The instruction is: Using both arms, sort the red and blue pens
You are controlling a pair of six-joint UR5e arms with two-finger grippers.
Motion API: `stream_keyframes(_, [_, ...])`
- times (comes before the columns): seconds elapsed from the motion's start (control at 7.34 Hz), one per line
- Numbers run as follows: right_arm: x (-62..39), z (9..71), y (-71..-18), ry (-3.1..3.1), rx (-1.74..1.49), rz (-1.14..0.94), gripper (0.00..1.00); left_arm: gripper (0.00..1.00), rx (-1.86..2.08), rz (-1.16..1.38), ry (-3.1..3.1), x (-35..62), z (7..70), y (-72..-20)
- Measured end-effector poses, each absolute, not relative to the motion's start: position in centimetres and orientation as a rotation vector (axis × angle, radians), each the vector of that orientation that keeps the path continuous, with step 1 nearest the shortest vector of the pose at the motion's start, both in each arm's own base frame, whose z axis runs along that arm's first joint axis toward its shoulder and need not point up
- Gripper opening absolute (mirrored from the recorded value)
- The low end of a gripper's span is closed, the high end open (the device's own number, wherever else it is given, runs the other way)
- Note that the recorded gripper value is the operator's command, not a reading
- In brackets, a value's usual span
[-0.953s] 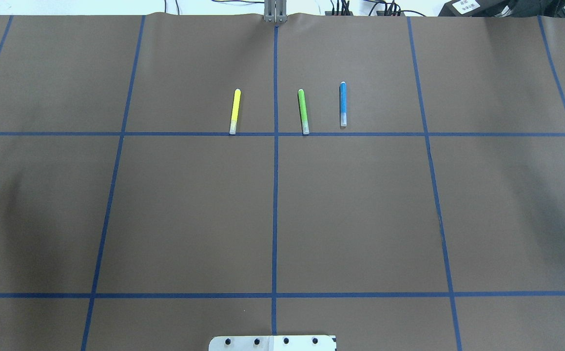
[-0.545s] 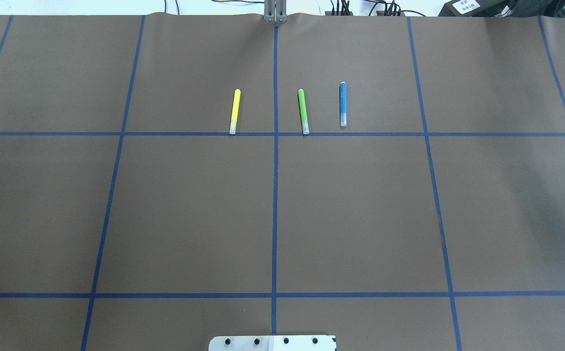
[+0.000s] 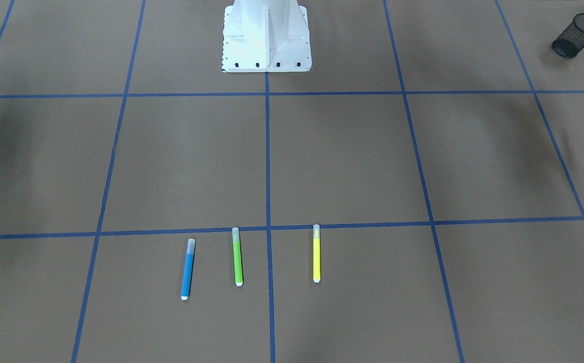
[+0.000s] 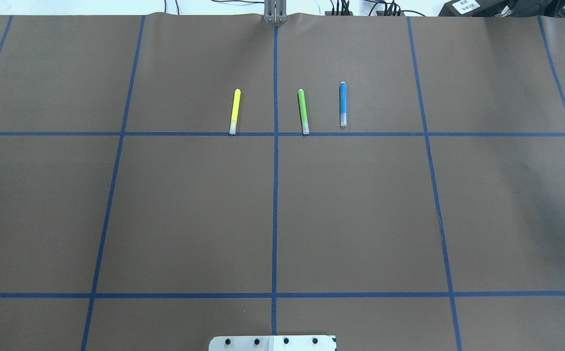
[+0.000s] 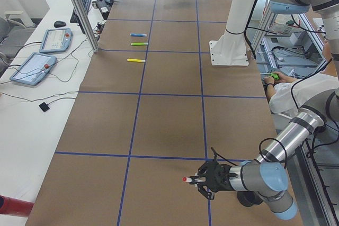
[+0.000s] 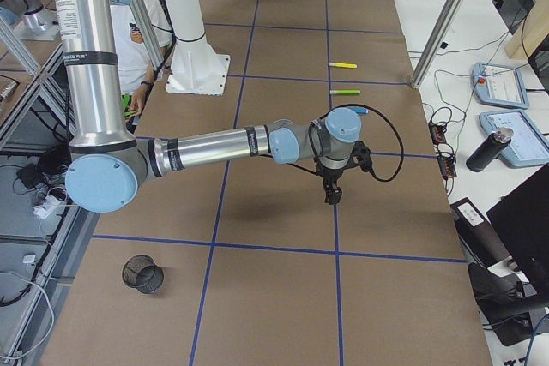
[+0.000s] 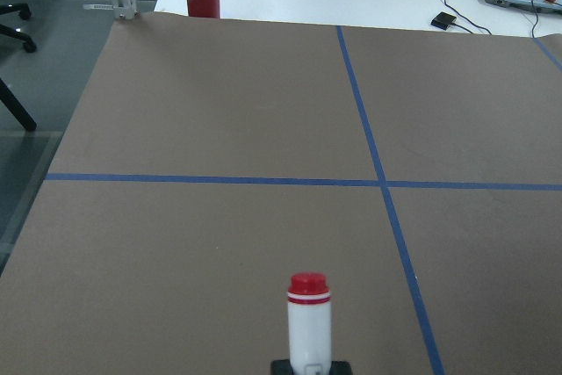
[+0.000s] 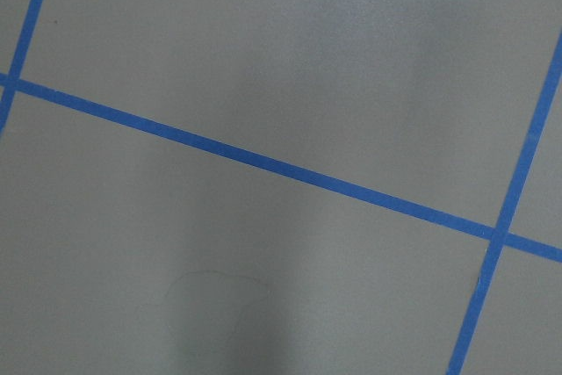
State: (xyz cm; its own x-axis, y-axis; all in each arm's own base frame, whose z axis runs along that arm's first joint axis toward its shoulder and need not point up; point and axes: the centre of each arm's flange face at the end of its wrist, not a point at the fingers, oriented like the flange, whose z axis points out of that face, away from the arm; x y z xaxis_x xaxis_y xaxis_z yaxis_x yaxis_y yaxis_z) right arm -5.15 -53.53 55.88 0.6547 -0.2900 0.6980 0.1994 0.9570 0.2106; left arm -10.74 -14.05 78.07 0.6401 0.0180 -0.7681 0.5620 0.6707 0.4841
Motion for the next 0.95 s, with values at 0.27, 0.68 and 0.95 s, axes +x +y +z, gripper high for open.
stream_keyframes(0.27, [-5.2,55.8,-53.6,-0.812,0.12,-0.278,1.0,0.0,0.831,-0.393,0.779,-9.7,78.5,-7.2])
stream_keyframes(0.68, [-5.9,55.4,-53.9,-0.813,0.109,-0.259,1.0,0.0,0.885,-0.426,0.743,-8.0,78.6,-2.1])
stream_keyframes(0.95, [-6.2,55.3,-54.0,-0.813,0.104,-0.252,1.0,0.0,0.893,-0.418,0.718,-7.1,79.3,-0.6])
